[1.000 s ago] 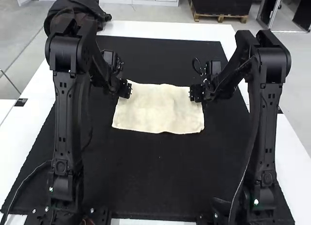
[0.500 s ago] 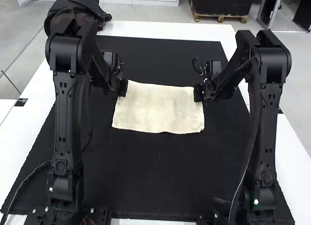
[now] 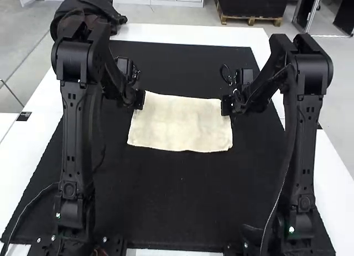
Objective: Fold the towel.
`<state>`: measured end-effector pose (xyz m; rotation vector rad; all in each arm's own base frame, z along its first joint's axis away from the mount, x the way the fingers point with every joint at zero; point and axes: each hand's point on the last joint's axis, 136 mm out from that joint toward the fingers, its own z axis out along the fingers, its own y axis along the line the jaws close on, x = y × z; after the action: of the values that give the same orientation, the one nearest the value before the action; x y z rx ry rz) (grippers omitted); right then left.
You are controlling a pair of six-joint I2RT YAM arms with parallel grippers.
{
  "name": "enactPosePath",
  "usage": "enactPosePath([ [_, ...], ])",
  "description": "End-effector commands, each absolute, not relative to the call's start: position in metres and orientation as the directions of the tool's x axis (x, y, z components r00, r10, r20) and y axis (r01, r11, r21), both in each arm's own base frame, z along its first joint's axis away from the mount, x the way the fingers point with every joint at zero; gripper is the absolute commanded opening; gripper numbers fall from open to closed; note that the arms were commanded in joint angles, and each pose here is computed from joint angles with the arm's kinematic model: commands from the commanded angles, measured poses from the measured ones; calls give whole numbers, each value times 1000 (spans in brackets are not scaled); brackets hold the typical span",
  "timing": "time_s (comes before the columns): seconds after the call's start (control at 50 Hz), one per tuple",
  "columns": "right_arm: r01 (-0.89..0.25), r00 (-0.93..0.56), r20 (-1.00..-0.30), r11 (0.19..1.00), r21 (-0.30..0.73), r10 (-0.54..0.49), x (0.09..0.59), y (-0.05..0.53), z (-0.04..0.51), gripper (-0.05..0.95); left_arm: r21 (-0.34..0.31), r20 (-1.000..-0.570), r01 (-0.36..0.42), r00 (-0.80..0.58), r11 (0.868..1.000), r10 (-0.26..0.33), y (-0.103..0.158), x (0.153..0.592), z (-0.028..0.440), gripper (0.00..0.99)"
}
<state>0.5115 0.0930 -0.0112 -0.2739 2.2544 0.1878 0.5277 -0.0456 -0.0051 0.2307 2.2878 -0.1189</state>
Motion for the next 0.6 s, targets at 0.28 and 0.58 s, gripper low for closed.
enactPosePath([
  [0.28,-253,-563,-821,966,59,-98,511,86,38,-20,-5,-804,192,-585,981,110,-31,533,48,21],
  [0.58,-255,-550,-830,965,67,-88,499,85,53,-20,-26,-796,191,-598,981,95,-23,513,50,21],
])
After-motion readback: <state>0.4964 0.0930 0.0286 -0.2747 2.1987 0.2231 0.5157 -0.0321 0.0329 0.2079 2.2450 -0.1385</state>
